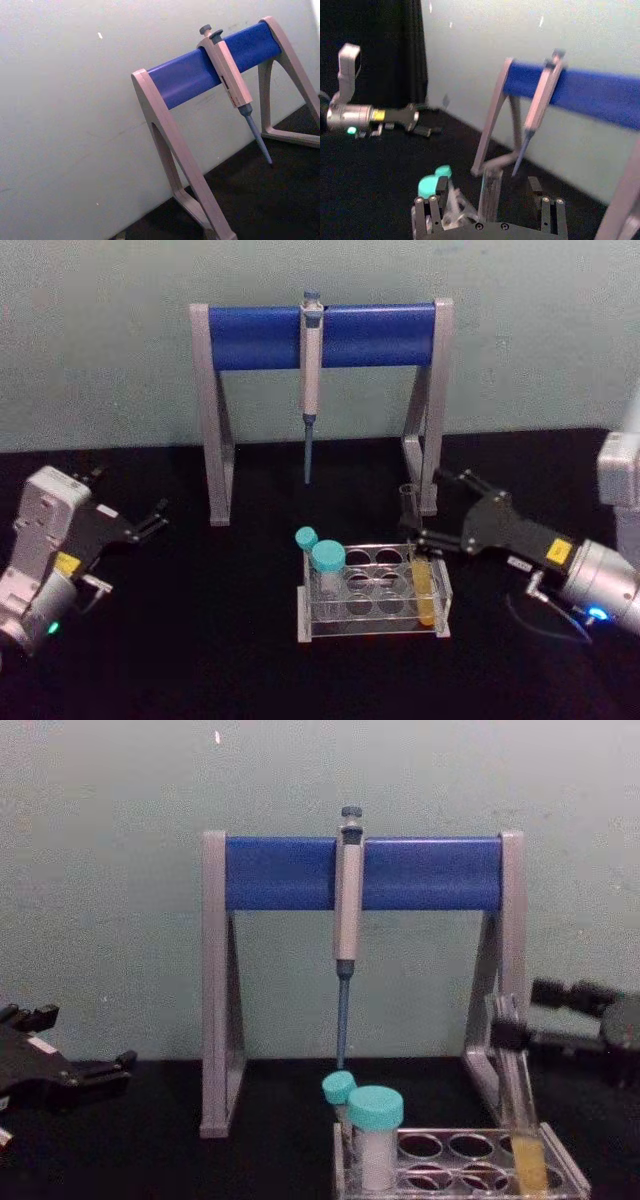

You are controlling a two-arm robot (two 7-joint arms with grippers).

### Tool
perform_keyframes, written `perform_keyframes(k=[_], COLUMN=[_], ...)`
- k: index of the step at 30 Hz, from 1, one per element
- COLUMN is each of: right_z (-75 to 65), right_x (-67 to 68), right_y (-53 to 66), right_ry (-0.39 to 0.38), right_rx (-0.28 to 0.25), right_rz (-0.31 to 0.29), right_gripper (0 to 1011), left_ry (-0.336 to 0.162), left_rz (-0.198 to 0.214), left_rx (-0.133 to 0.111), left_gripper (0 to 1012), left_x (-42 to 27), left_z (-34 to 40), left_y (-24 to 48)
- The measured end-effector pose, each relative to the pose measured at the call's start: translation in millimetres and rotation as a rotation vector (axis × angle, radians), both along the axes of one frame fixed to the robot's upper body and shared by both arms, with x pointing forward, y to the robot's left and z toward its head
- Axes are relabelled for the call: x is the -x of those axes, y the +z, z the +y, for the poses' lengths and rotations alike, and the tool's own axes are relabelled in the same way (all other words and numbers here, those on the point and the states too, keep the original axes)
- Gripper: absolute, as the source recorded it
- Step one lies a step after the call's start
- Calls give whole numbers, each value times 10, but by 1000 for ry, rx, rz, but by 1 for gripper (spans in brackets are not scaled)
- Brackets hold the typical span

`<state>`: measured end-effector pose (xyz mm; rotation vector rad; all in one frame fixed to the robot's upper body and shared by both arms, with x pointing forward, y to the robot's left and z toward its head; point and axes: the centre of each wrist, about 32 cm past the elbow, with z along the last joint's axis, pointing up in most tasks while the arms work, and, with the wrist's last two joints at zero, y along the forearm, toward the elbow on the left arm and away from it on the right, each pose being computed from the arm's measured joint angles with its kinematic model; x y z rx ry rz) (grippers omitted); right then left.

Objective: Pick up the test tube from the test tube rack, shake it, then place it back into the test tube rack.

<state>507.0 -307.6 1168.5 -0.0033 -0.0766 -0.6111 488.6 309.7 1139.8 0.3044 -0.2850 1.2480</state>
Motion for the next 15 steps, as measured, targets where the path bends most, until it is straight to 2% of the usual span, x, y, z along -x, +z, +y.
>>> perform_keyframes(k=[1, 5, 8, 10, 11, 15], right_z=[-8, -31, -57, -59, -57, -42], right_x=[31, 91, 167, 194, 216, 246], right_y=[19, 46, 67, 69, 67, 36], right_ry=[-13, -47, -134, -180, -234, -350], right_rx=[-16, -58, -100, -102, -105, -91], right_rz=[-32, -91, -141, -148, -149, -118], right_gripper=[1000, 1000, 1000, 1000, 1000, 1000], left_ry=[0, 0, 0, 0, 0, 0], left_rz=[0, 0, 0, 0, 0, 0], left_rx=[0, 0, 0, 0, 0, 0], left_gripper=[1001, 1001, 1001, 1001, 1001, 1001], left_x=[0, 0, 0, 0, 0, 0], left_z=[0, 0, 0, 0, 0, 0], left_y=[0, 0, 0, 0, 0, 0])
